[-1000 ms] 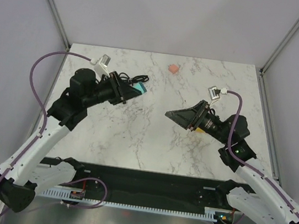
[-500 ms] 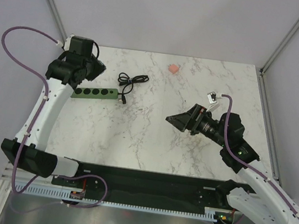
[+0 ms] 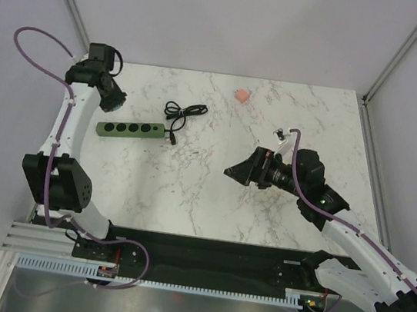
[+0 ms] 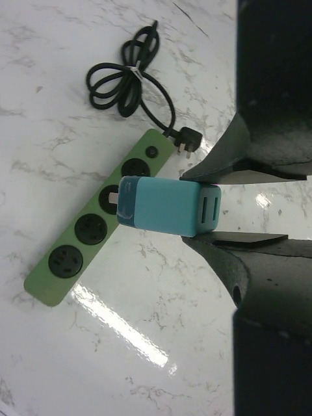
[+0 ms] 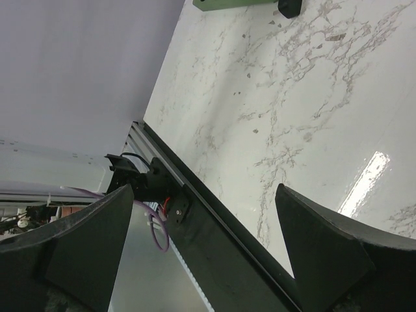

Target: Insert the plug

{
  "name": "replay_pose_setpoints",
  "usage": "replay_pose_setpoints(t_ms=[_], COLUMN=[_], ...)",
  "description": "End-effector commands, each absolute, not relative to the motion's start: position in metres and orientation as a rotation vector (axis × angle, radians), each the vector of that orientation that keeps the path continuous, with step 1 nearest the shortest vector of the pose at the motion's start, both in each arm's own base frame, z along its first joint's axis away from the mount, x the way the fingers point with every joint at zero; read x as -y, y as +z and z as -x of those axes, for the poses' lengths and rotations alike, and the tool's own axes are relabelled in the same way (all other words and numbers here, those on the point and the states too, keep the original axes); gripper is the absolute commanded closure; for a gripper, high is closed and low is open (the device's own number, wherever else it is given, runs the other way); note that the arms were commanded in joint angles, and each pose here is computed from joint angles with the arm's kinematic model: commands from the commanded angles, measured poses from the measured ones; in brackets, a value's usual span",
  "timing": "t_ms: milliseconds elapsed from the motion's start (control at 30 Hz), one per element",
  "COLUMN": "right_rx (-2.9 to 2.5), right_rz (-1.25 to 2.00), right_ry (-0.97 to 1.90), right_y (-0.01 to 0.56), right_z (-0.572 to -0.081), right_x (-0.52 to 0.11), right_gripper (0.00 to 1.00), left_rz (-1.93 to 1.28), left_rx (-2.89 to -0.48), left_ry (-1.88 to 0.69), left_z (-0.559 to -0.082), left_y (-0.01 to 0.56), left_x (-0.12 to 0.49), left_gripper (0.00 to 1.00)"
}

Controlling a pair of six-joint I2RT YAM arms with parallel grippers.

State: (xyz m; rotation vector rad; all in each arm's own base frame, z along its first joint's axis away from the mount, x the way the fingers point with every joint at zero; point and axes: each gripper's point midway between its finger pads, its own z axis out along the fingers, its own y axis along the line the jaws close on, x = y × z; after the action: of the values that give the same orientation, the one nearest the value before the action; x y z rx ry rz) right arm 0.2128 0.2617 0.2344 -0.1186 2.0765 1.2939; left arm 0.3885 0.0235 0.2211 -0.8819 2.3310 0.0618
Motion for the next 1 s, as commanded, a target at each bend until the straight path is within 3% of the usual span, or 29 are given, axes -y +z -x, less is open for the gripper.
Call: replay_pose_setpoints(t_ms=[0,167,300,433,633,967], right_rx=[-2.01,-2.02,-2.028,-2.052,-2.077,-2.152], right_rz=[0.193,0.196,0.204,0.196,0.194,0.2], right_ry=[1.31,1.315,1.301,1.269,1.244,1.196], right_y=[0.255,0.253,0.251,0.244,0.239,0.224], right_z=[-0.213,-0.212,-0.213,-0.216,-0.221,-0.23], right_x=[-0.266,-0.267,-0.266,-0.265,-0.265,-0.269], right_gripper=[0.02,0.02,0.02,0.02,0.02,0.02], left_rz=[1.231,1.656,1.899,2.167,2.301,2.445], left_rx=[-2.17,-2.153,-2.188,-2.043,-1.863,-1.795], left_ry=[-0.109,-0.39,-0.307,-0.27,-0.234,-0.199], left_z=[-0.39,-0.401,-0.398,-0.399,-0.42,-0.433], left_y=[0.235,0.202,0.179,0.165,0.158,0.13], left_x=[-0.039,-0.04,-0.043,-0.051,-0.07,-0.087], left_gripper=[0.98,0.98,0.98,0.98,0.98,0.98])
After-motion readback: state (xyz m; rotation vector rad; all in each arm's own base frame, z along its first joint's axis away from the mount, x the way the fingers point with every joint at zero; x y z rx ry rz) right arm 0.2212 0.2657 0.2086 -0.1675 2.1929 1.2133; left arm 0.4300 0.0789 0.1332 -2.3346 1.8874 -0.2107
